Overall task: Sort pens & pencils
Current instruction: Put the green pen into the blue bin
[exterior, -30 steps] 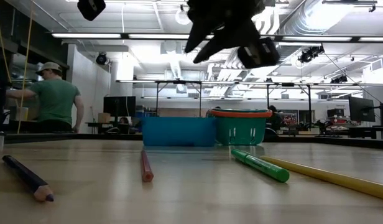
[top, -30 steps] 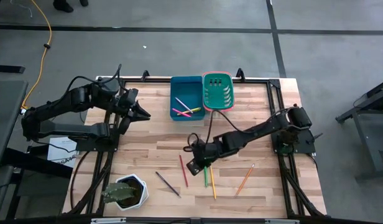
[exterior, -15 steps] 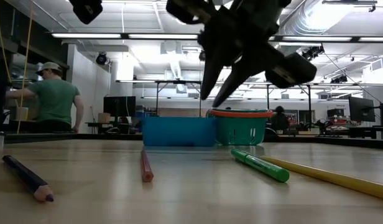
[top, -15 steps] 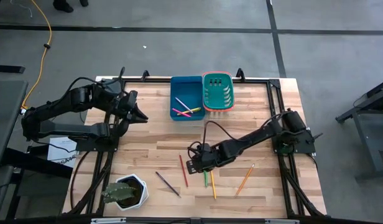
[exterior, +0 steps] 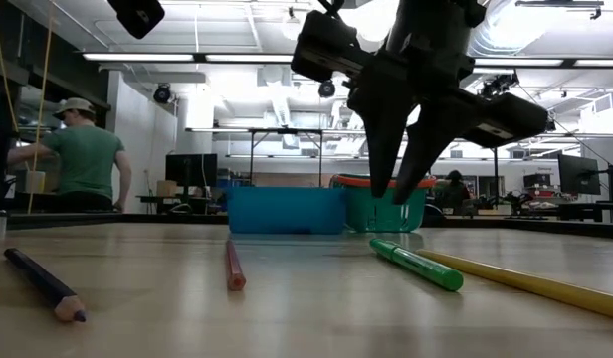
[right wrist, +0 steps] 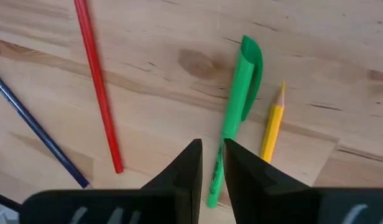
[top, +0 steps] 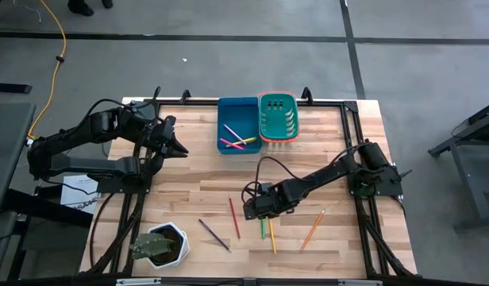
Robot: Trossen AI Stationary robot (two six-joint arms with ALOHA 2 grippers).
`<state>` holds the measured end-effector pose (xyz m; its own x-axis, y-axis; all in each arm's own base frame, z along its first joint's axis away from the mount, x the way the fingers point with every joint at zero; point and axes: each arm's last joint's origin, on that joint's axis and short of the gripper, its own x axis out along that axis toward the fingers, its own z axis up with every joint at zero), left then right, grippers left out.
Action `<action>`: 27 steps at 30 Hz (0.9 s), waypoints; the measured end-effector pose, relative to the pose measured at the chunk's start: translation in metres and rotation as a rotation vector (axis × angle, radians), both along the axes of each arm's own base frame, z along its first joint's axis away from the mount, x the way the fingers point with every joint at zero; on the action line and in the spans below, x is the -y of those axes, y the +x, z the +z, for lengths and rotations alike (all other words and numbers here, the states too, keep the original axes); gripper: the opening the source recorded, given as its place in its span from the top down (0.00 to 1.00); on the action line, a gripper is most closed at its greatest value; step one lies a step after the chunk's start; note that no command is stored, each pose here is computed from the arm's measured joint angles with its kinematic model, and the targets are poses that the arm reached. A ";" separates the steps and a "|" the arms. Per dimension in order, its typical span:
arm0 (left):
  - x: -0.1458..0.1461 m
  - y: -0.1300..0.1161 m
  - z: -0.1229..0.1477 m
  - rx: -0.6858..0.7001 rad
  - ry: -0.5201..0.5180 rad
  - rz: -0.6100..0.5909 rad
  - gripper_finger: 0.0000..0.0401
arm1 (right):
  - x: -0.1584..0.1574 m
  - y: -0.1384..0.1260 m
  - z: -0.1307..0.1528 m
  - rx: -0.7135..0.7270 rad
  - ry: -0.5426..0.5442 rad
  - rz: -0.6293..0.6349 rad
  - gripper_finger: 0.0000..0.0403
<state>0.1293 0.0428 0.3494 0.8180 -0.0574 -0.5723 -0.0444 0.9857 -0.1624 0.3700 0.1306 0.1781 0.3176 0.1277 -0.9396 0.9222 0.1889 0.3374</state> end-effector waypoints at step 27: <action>0.000 0.000 0.000 0.002 0.018 -0.014 0.87 | 0.017 0.010 -0.002 0.018 0.057 -0.012 0.78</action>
